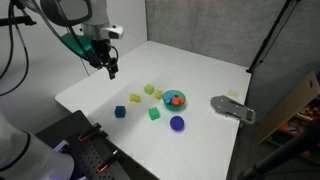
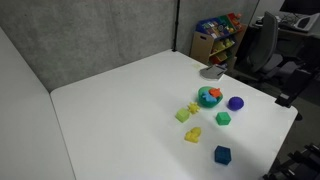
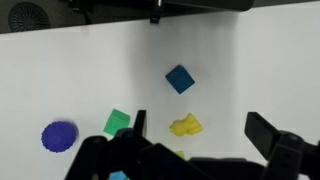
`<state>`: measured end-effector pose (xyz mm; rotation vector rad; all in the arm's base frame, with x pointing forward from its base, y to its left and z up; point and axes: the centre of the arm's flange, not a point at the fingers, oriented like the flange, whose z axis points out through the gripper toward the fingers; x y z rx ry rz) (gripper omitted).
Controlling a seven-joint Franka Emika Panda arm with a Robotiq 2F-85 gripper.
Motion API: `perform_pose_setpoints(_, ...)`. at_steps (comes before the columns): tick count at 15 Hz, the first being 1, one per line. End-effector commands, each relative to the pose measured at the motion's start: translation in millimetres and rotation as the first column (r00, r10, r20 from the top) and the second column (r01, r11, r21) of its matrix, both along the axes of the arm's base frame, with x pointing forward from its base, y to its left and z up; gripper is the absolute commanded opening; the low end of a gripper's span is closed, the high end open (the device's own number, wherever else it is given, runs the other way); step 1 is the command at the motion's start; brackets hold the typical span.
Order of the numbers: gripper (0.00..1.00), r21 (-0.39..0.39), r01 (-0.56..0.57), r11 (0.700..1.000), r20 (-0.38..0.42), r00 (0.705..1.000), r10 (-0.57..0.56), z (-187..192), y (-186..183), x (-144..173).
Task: Remove the orange toy from the green bowl and put it on the table
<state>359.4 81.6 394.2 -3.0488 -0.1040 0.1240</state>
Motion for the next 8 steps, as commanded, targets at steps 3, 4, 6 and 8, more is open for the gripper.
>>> perform_pose_setpoints(3,1.0,-0.048,0.063,0.997,0.032,0.998,-0.062,3,-2,60)
perform_pose_setpoints(4,1.0,-0.052,0.065,0.997,0.038,0.997,-0.063,0,-1,71)
perform_pose_setpoints(6,1.0,-0.059,0.072,0.996,0.048,0.996,-0.069,-10,3,90)
perform_pose_setpoints(8,1.0,-0.057,0.081,0.995,0.06,0.995,-0.077,-27,13,106)
